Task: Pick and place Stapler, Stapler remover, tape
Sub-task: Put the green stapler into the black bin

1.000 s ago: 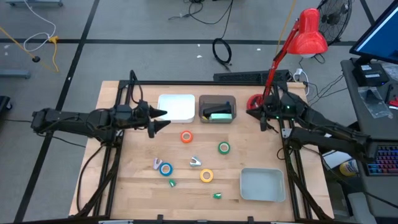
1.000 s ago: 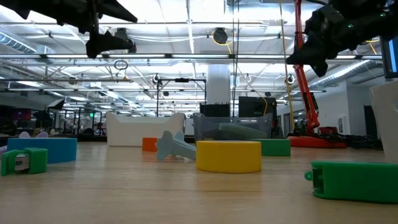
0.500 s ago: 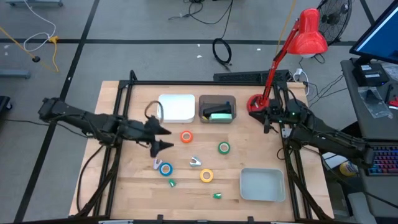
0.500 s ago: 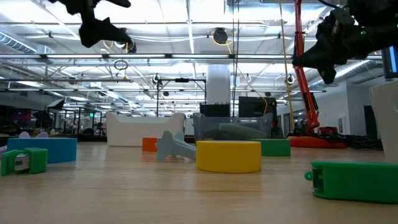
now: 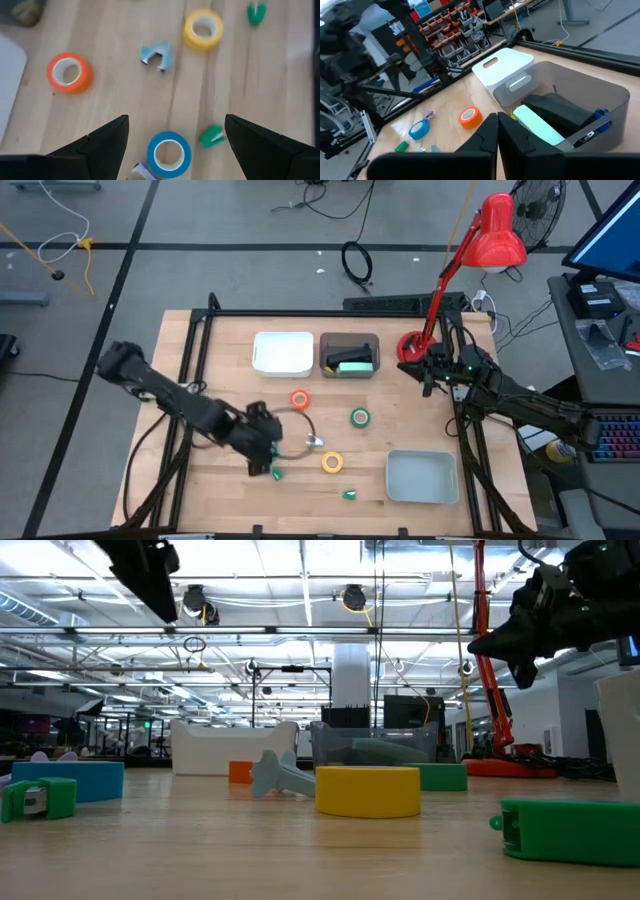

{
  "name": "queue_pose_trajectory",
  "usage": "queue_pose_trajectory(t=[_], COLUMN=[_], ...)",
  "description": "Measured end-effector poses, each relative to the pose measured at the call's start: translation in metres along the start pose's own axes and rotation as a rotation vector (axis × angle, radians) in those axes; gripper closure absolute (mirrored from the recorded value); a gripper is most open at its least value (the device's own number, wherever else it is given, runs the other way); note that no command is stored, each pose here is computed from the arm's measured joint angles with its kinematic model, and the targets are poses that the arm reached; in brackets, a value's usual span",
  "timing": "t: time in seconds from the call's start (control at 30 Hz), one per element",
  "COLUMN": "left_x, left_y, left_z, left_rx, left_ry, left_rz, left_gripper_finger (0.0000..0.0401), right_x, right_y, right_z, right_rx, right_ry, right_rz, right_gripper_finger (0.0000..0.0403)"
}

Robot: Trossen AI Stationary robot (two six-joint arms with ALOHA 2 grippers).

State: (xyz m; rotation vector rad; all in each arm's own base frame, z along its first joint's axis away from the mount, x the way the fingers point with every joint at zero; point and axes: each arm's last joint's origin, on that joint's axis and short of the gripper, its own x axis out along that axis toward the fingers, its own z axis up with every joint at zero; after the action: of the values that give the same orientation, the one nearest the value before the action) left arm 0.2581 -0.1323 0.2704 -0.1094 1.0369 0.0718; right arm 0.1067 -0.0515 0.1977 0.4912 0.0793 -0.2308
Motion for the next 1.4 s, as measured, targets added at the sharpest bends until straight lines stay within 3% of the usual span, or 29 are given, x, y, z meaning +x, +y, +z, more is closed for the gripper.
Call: queue_pose_trajectory(t=[0.2,0.37,0.67,0.83,1.4], left_x=[0.032,0.047,0.051,0.059,0.084], left_y=[-0.033,-0.05,-0.06,-0.061,-0.056], left_z=[0.007,0.005,0.002,-0.01,-0.04], left_rx=[0.278,0.381,0.388,0.475,0.529], left_ry=[0.123,0.159,0.105,0.123,0.131], left_rz=[-0.058,-0.073,-0.071,-0.073,-0.088], left_gripper_finger=[0.0068,0.0068,0.0068,0.0068,0.0068], right_x=[0.0,0.0,0.0,0.0,0.0], right_y=[0.002,0.003,0.004,0.004,0.004], right_z=[0.002,0.004,0.003,0.003,0.003], right_rx=[-0.012,-0.019,-0.018,-0.012,-0.011], right_ry=[-0.015,-0.019,-0.006,-0.006,-0.006], right_rz=[0.036,0.07,0.087,0.088,0.086], right_gripper_finger=[0.0402,0.0402,0.0402,0.0401,0.0399])
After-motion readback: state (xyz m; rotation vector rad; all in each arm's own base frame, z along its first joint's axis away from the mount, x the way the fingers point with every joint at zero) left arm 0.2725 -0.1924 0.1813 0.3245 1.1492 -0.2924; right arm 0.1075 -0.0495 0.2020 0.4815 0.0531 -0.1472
